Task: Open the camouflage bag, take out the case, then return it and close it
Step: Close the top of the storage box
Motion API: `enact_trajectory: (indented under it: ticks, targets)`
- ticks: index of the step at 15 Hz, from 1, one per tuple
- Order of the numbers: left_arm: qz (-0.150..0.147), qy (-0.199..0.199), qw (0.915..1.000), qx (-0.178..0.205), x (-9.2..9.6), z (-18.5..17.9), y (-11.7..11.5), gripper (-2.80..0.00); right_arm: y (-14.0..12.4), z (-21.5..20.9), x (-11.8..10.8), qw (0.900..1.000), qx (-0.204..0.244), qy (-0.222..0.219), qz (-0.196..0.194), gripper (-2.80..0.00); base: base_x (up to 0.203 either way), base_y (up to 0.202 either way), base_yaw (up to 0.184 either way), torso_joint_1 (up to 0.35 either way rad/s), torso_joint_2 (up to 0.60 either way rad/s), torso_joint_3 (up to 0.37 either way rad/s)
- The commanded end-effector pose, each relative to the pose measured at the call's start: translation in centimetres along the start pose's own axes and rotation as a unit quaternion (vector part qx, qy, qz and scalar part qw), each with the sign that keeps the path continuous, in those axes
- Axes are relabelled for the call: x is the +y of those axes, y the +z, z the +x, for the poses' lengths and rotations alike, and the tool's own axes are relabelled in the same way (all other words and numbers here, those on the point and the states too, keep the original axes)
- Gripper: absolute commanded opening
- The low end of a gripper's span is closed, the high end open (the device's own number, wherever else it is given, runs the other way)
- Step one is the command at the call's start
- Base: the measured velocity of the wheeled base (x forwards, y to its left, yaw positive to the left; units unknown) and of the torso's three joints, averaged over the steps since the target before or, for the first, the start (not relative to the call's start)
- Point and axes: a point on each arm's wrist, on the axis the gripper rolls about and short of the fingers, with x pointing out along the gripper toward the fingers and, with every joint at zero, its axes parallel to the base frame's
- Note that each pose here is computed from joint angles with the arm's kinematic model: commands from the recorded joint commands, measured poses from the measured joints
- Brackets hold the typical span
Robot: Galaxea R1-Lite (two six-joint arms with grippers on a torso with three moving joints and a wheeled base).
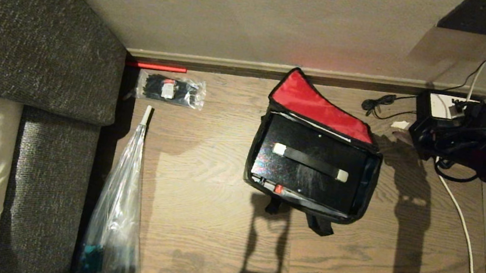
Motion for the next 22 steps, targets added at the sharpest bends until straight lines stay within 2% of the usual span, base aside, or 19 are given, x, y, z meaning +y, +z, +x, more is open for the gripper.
enact_trajectory:
  ticks: [1,10,15,22]
  targets:
    - [0.000,0.000,1.0000,-0.001,0.0,0.0,0.0,-2.80,-1.4,1.6,-1.4,1.000,0.017,-0.009,0.010,0.00,0.000,0.000,0.000,0.000,0.00,0.000]
    - [0.000,0.000,1.0000,-0.001,0.0,0.0,0.0,-2.80,-3.6,4.8,-1.8,0.999,0.043,0.004,0.016,0.00,0.000,0.000,0.000,0.000,0.00,0.000]
    - [0.000,0.000,1.0000,-0.001,0.0,0.0,0.0,-2.80,-3.0,6.9,-2.2,0.999,0.003,0.038,-0.012,0.00,0.000,0.000,0.000,0.000,0.00,0.000]
    - [0.000,0.000,1.0000,-0.001,0.0,0.0,0.0,-2.80,-2.8,8.3,-3.0,0.998,-0.034,0.044,-0.033,0.00,0.000,0.000,0.000,0.000,0.00,0.000]
